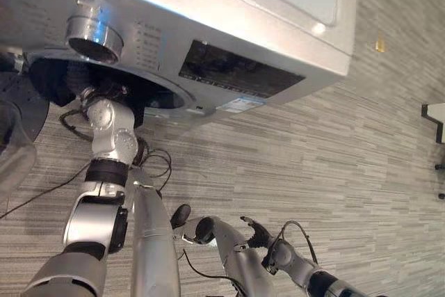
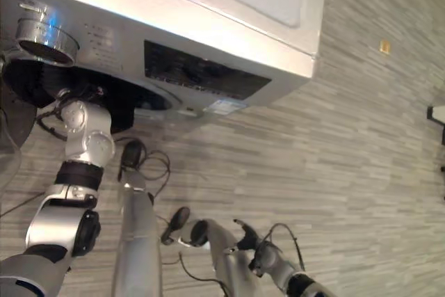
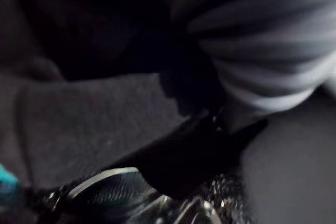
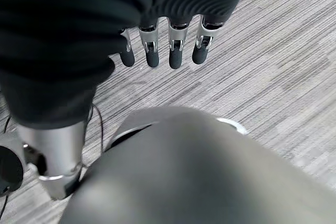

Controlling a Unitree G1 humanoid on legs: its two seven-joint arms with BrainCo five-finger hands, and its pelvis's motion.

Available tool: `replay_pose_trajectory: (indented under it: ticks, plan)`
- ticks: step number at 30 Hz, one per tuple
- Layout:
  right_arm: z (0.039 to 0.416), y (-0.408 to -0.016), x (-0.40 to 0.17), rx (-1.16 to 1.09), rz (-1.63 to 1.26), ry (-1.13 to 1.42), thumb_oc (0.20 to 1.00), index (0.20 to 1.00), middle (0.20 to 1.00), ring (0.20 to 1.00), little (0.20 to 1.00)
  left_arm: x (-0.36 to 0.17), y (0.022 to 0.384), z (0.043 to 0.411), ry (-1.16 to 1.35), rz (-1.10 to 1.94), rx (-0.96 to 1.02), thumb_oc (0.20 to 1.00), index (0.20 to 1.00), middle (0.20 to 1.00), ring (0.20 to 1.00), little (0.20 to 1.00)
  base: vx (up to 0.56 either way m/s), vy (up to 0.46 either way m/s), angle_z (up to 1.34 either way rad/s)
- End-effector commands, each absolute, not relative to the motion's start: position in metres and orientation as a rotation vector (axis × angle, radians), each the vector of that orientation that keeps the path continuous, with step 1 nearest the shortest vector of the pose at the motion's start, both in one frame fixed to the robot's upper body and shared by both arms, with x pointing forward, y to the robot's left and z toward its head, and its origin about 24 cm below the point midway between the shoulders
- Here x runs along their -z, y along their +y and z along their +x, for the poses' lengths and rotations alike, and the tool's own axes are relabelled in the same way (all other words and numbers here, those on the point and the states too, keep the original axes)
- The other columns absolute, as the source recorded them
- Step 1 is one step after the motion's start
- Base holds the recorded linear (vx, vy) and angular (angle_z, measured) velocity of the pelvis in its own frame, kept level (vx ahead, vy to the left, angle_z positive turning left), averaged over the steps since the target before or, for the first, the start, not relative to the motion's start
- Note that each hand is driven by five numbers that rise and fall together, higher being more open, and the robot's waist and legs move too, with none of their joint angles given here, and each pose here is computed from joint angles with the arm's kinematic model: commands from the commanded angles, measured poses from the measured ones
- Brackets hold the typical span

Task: Grab the laundry basket,head to the washer,open it,put in the laundry and shut it.

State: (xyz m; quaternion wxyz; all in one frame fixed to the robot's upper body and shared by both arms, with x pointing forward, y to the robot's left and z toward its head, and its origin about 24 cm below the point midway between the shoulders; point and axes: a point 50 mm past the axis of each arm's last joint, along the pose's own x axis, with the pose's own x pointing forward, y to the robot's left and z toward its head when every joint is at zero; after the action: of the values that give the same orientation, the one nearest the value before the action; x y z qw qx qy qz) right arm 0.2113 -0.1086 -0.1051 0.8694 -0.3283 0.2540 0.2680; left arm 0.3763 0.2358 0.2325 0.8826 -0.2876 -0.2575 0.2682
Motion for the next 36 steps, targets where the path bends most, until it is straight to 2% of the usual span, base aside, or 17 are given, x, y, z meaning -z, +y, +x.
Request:
replay_pose_trajectory:
  ticks: [1, 7, 12, 14, 16, 17, 18, 22, 23, 26, 31, 35, 36]
  plan:
    - [0.198, -0.116, 0.111, -0.562, -0.711, 0.556, 1.0, 1.0, 1.0, 1.0, 1.0, -0.287, 0.205, 0.375, -0.724, -0.66, -0.348, 0.2, 0.2, 0.2, 0.2, 0.2, -0.01, 0.016, 0.2]
    - [0.219, -0.098, 0.096, -0.584, -0.724, 0.458, 1.0, 1.0, 1.0, 1.0, 1.0, -0.292, 0.153, 0.381, -0.67, -0.806, -0.2, 0.2, 0.2, 0.2, 0.2, 0.2, -0.01, 0.007, 0.05]
    - [0.233, -0.098, 0.085, -0.588, -0.752, 0.404, 1.0, 1.0, 1.0, 1.0, 1.0, -0.326, 0.172, 0.385, -0.711, -0.853, -0.238, 0.2, 0.2, 0.2, 0.2, 0.2, -0.01, 0.028, -0.05]
    - [0.237, -0.108, 0.083, -0.581, -0.772, 0.408, 1.0, 1.0, 1.0, 1.0, 1.0, -0.364, 0.203, 0.385, -0.75, -0.887, -0.294, 0.2, 0.2, 0.2, 0.2, 0.2, 0.01, 0.05, -0.14]
    - [0.239, -0.11, 0.081, -0.582, -0.776, 0.406, 1.0, 1.0, 1.0, 1.0, 1.0, -0.379, 0.209, 0.384, -0.764, -0.896, -0.288, 0.2, 0.2, 0.2, 0.2, 0.2, 0.03, 0.039, -0.12]
    - [0.24, -0.119, 0.08, -0.566, -0.772, 0.416, 1.0, 1.0, 1.0, 1.0, 1.0, -0.417, 0.208, 0.371, -0.848, -0.857, -0.248, 0.2, 0.2, 0.2, 0.2, 0.2, 0.05, 0.049, -0.15]
    - [0.243, -0.123, 0.077, -0.554, -0.763, 0.411, 1.0, 1.0, 1.0, 1.0, 1.0, -0.433, 0.207, 0.364, -0.888, -0.833, -0.229, 0.2, 0.2, 0.2, 0.2, 0.2, 0.04, 0.039, -0.12]
    - [0.246, -0.134, 0.068, -0.515, -0.738, 0.376, 1.0, 1.0, 1.0, 1.0, 1.0, -0.473, 0.19, 0.335, -1.073, -0.768, -0.102, 0.2, 0.2, 0.2, 0.2, 0.2, 0.05, 0.009, 0.0]
    - [0.245, -0.145, 0.065, -0.484, -0.725, 0.366, 1.0, 1.0, 1.0, 1.0, 1.0, -0.475, 0.192, 0.331, -1.102, -0.623, -0.119, 0.2, 0.2, 0.2, 0.2, 0.2, 0.03, 0.047, 0.04]
    - [0.242, -0.155, 0.065, -0.457, -0.716, 0.375, 1.0, 1.0, 1.0, 1.0, 1.0, -0.467, 0.202, 0.339, -1.062, -0.45, -0.208, 0.2, 0.2, 0.2, 0.2, 0.2, 0.01, 0.06, 0.02]
    - [0.251, -0.156, 0.059, -0.434, -0.723, 0.357, 1.0, 1.0, 1.0, 1.0, 1.0, -0.469, 0.207, 0.342, -1.022, -0.491, -0.238, 0.2, 0.2, 0.2, 0.2, 0.2, 0.02, 0.047, 0.01]
    - [0.257, -0.156, 0.051, -0.427, -0.716, 0.323, 1.0, 1.0, 1.0, 1.0, 1.0, -0.502, 0.175, 0.318, -1.146, -0.504, -0.101, 0.2, 0.2, 0.2, 0.2, 0.2, 0.02, 0.0, -0.03]
    - [0.257, -0.157, 0.05, -0.429, -0.721, 0.32, 1.0, 1.0, 1.0, 1.0, 1.0, -0.516, 0.157, 0.304, -1.207, -0.513, -0.023, 0.2, 0.2, 0.2, 0.2, 0.2, 0.0, 0.0, 0.0]
